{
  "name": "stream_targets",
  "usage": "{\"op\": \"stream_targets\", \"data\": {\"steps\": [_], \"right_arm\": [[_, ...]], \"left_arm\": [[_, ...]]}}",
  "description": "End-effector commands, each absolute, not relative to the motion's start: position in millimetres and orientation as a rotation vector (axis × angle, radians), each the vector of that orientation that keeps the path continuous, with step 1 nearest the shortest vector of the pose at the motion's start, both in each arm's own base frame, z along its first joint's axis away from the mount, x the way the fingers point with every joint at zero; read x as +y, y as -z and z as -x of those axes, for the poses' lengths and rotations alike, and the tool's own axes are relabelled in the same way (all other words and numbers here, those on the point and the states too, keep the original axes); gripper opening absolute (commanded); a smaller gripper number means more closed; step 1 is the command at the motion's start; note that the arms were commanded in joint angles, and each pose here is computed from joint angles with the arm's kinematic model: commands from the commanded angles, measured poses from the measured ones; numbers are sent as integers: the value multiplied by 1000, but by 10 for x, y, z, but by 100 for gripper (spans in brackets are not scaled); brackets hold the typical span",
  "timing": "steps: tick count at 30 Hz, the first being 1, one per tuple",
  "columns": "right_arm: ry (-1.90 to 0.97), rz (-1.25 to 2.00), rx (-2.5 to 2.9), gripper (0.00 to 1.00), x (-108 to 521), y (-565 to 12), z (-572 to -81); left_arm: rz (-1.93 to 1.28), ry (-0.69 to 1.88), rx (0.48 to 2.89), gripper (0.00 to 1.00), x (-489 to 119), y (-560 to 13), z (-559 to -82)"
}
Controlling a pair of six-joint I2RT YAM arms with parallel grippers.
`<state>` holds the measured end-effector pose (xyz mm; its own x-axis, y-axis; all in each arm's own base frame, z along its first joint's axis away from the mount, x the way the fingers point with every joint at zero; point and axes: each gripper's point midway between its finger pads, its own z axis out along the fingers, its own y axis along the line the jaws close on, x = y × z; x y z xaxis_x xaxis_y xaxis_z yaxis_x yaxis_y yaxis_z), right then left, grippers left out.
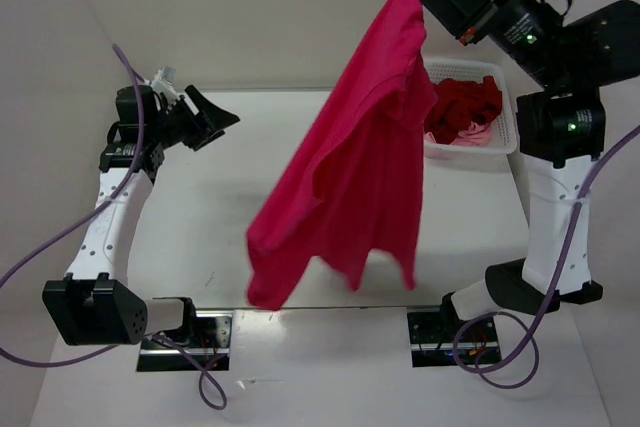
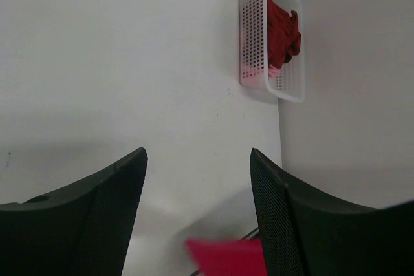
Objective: Fold and stack the t-shirts
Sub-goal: Move the tshirt to the center of the board, then flatten out the tshirt
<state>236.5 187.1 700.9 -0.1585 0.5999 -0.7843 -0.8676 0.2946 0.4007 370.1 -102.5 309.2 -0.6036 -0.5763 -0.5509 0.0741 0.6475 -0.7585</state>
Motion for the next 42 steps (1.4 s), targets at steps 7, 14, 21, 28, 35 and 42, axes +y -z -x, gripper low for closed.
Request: {"op": "stream_targets", "data": {"steps": [7, 14, 21, 28, 35, 42], "right_arm": [[-1366, -85, 1666, 0, 2096, -4729, -3841], [-1082, -512, 2033, 23, 1729, -2777, -4513], [-806, -366, 2129, 65, 1698, -2527, -4077], [-929, 84, 2491, 0, 3105, -1475, -2831], [-901, 261, 2533, 58, 3886, -1039, -2559], [-758, 354, 2546, 65, 4078, -761, -2602]], "left_arm": [[380, 943, 1958, 72, -691, -3363, -3784], [407, 818, 2134, 72, -586, -2727, -3849], [461, 641, 2314, 72, -518, -1981, -3338], [712, 588, 2377, 72, -462, -1477, -2902], [895, 626, 2463, 79, -546, -1058, -2591], [1072, 586, 2442, 75, -511, -813, -2403]]}}
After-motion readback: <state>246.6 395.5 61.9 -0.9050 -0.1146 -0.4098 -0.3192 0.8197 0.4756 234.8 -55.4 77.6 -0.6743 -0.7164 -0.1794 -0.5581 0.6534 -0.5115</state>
